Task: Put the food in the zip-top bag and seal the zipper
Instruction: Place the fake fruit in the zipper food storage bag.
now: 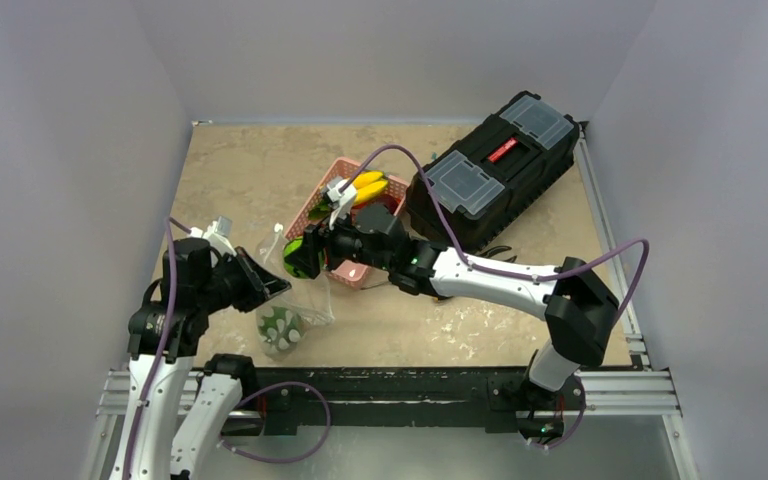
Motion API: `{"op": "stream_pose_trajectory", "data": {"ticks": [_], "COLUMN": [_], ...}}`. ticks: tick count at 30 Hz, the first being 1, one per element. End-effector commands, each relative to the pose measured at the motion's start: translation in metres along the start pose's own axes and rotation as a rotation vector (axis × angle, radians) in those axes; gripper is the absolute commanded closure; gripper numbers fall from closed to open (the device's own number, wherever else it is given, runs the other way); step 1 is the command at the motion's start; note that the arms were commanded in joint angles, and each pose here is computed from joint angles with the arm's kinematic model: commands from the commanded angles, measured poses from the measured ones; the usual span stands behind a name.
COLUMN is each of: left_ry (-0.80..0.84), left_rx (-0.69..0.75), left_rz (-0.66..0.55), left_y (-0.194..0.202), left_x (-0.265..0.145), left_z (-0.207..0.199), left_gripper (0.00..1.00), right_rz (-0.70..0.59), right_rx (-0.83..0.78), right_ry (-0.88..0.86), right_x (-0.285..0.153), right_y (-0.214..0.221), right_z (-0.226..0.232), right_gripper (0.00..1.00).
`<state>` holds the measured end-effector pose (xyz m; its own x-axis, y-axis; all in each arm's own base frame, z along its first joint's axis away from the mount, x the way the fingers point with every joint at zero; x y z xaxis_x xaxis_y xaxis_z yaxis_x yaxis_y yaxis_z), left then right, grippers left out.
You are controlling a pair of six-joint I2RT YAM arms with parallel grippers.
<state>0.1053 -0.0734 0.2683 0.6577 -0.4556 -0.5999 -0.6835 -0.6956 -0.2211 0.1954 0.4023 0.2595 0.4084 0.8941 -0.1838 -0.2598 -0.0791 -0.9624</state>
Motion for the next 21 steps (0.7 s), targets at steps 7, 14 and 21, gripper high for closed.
{"op": "stream_pose_trajectory", "data": {"ticks": [7,14,21], "left_ry": [0.079,0.09,0.086], "left_rx": [0.034,0.032,0.021], "left_rz": [-0.006,-0.034,-0.109], "left_y": [-0.003,-0.003,-0.004], "left_x": [-0.005,-0.01,-0.015], "left_z": [-0.014,-0.015,-0.012], "left_gripper": [1.0,1.0,1.0], "right_rz": [-0.033,-0.052,-0.081], "right_rx": [-0.003,0.06,0.044], "right_ry": [0.005,-0.107,-0.125], "right_x": [0.0,-0.002,-0.018], "right_y": [-0.013,-0.023,-0.024], "right_z": [0.01,0.025,0.027], "right_gripper": [0.86,0.63,0.78]}}
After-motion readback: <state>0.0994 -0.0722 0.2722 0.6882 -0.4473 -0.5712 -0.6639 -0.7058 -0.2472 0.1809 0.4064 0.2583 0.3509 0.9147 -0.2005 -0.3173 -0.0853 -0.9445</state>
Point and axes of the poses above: each gripper's point midway between its finger pads, its own x axis out along the fingers, its own z axis along the line the jaws close on, y = z × x, the point moved 8 cm from there along -x, back along the fingers, and after that the axes turned 12 degrees about -x, right-handed, at the moved point
